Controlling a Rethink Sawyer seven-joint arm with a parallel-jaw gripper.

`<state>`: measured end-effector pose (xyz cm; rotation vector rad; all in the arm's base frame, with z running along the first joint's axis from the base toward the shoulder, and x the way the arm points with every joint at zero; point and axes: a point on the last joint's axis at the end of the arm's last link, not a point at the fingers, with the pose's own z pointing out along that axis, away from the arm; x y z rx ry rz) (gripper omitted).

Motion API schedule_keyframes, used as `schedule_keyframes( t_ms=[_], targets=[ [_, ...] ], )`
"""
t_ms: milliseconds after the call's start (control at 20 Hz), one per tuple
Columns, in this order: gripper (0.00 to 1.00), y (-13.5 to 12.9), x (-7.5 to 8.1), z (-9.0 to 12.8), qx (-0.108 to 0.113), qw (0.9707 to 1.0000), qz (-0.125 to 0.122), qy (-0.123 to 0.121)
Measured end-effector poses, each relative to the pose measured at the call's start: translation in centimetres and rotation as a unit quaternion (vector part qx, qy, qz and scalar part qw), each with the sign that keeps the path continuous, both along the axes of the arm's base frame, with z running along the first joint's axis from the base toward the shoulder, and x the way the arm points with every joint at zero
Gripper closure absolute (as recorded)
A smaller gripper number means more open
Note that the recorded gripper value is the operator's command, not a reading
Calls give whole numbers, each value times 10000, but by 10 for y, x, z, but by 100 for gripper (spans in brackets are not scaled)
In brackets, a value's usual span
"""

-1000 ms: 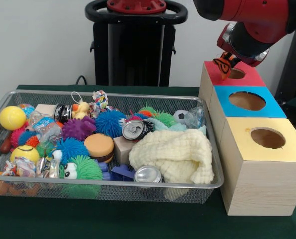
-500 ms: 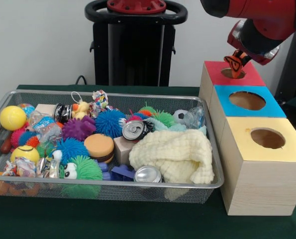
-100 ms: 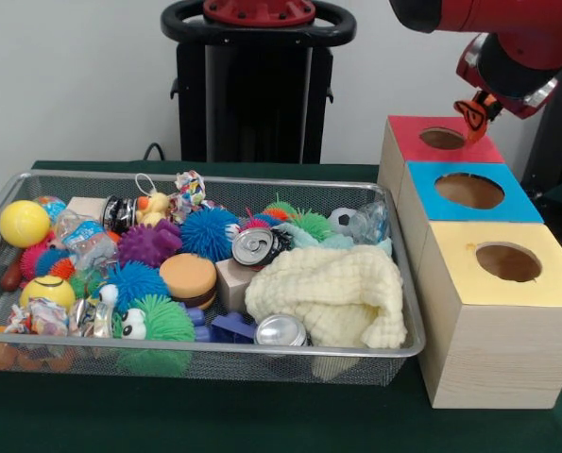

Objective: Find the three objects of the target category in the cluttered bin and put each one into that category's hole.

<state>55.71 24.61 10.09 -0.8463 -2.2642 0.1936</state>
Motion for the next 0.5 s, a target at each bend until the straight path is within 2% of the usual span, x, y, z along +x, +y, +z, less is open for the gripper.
schedule_keyframes(
  t_ms=[100, 350, 500],
  targets=[
    [100, 2, -6, -2, -9, 10000, -17, -47],
    [100, 0, -26, -16, -117, 9993, -51, -352],
    [100, -3, -34, -18, -149, 9990, -82, -421]
  ],
)
